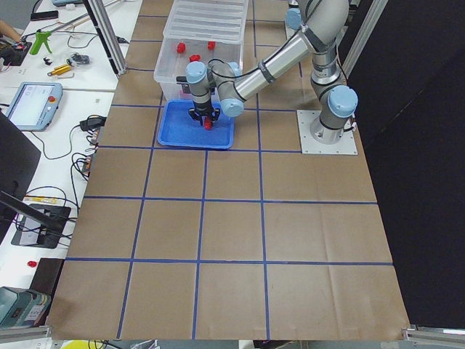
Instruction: Place red block in blue tray from box
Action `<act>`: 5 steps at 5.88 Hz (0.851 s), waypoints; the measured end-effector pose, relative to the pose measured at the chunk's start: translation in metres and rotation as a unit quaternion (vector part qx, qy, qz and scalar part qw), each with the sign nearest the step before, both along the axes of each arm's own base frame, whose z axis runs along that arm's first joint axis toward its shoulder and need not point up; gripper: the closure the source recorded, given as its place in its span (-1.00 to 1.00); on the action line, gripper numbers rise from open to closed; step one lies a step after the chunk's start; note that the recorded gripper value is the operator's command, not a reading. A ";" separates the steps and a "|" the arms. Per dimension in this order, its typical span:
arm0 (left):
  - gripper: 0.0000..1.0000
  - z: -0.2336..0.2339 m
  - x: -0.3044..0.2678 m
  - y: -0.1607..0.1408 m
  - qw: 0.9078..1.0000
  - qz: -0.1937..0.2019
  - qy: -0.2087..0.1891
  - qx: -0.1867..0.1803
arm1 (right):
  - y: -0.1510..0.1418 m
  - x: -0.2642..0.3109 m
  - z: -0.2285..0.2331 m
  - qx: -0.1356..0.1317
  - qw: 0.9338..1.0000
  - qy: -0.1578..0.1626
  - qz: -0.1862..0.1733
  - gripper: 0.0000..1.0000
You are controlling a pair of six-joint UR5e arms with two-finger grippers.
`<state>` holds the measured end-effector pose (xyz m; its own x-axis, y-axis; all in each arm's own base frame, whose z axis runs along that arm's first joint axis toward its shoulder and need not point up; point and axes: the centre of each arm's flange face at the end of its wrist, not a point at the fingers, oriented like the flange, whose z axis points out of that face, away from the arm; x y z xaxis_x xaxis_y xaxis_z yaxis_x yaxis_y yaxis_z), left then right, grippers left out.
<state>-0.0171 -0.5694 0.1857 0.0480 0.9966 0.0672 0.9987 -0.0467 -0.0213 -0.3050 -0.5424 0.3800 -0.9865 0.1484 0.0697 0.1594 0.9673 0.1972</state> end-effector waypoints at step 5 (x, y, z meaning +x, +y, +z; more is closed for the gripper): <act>-0.76 0.138 -0.037 -0.004 0.999 0.034 0.002 0.022 | 0.021 0.035 -0.035 0.017 0.999 -0.039 -0.010 -1.00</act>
<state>-0.0542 -0.5734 0.3238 -0.0189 0.9936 0.1111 0.9994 0.0220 -0.0267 -0.2703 -0.5213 0.3446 -0.9860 0.1669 -0.0020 0.1615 0.9566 0.2425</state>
